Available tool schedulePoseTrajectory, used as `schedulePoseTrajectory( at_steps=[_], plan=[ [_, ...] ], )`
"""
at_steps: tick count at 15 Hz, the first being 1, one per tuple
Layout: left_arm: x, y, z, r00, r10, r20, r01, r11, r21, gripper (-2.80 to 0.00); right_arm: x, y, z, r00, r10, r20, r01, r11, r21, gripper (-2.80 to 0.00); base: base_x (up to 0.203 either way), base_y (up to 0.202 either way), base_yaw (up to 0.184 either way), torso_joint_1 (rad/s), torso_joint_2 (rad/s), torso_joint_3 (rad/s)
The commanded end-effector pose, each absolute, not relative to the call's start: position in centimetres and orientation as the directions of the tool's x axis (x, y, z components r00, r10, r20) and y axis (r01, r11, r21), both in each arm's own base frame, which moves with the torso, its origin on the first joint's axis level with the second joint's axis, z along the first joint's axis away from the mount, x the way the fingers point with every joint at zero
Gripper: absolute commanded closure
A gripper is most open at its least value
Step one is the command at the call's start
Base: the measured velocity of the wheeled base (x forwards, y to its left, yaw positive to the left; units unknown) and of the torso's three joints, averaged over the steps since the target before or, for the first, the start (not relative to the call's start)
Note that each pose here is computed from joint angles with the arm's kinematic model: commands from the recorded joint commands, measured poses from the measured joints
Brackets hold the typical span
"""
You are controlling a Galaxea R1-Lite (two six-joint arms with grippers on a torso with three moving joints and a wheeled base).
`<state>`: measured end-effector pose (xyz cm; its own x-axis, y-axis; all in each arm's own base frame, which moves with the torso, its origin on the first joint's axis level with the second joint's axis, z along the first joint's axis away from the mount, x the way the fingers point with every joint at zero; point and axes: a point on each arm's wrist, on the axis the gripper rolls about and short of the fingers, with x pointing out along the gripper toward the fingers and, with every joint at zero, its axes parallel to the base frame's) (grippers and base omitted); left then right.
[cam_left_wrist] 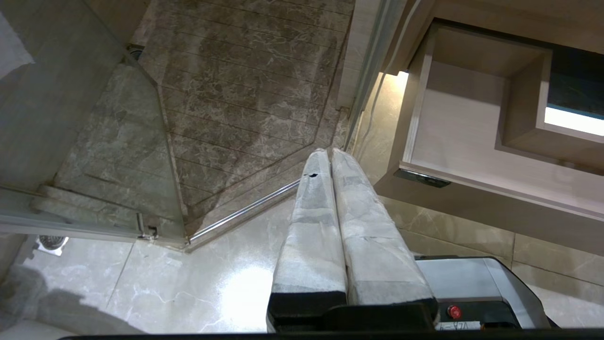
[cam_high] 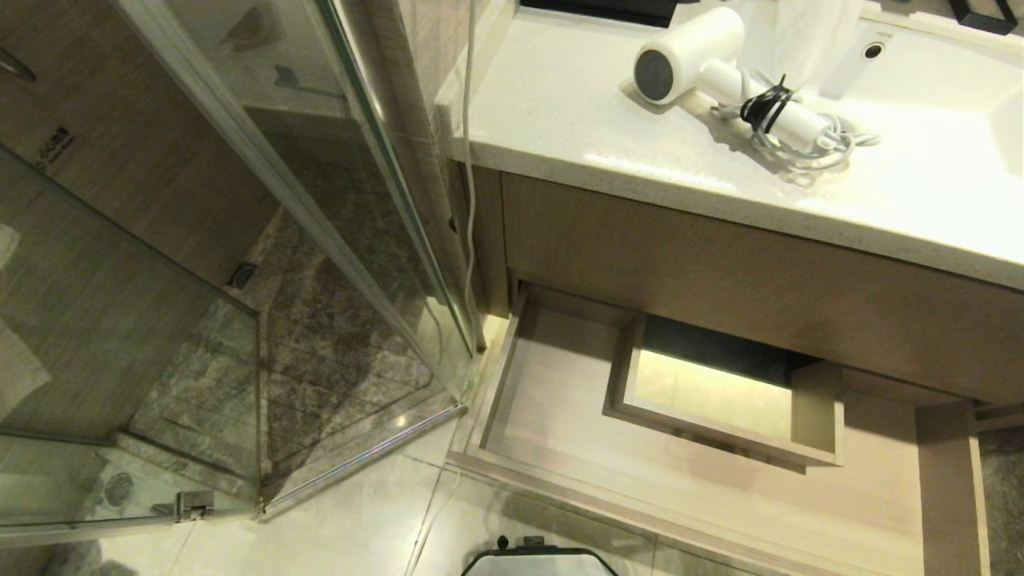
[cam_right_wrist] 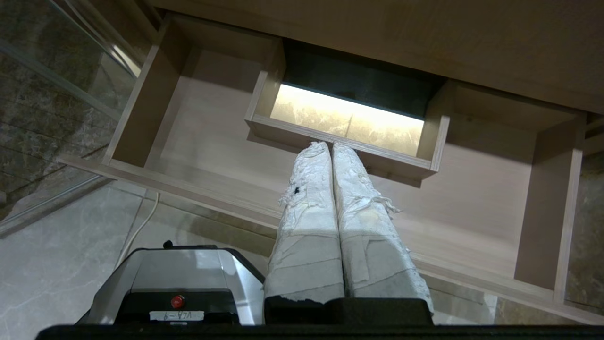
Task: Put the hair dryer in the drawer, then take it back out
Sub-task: Pick up the hairdryer
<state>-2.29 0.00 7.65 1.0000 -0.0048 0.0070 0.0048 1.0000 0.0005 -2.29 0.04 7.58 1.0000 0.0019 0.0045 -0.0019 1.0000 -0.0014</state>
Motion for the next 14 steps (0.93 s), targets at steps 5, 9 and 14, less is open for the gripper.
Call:
schedulePoseTrajectory(
  at_steps=[5, 9, 14],
  plan=[
    [-2.28, 0.0, 7.66, 1.0, -0.005, 0.006, 0.005, 1.0, 0.001, 0.0, -2.29, 0.04, 7.59, 1.0, 0.003, 0.006, -0.003, 1.0, -0.016, 0.0, 0.0, 0.0, 0.0, 0.0, 0.0, 0.0],
    [-2.28, 0.0, 7.66, 1.0, -0.005, 0.007, 0.005, 1.0, 0.001, 0.0, -2.29, 0.04, 7.64, 1.0, 0.003, 0.011, -0.003, 0.999, -0.032, 0.0, 0.0, 0.0, 0.0, 0.186, -0.01, 0.181],
    [-2.28, 0.0, 7.66, 1.0, -0.005, 0.007, 0.005, 1.0, 0.0, 0.0, -2.29, 0.04, 7.64, 1.0, 0.003, 0.011, -0.003, 1.0, -0.031, 0.0, 0.0, 0.0, 0.0, 0.286, -0.05, 0.236]
  ],
)
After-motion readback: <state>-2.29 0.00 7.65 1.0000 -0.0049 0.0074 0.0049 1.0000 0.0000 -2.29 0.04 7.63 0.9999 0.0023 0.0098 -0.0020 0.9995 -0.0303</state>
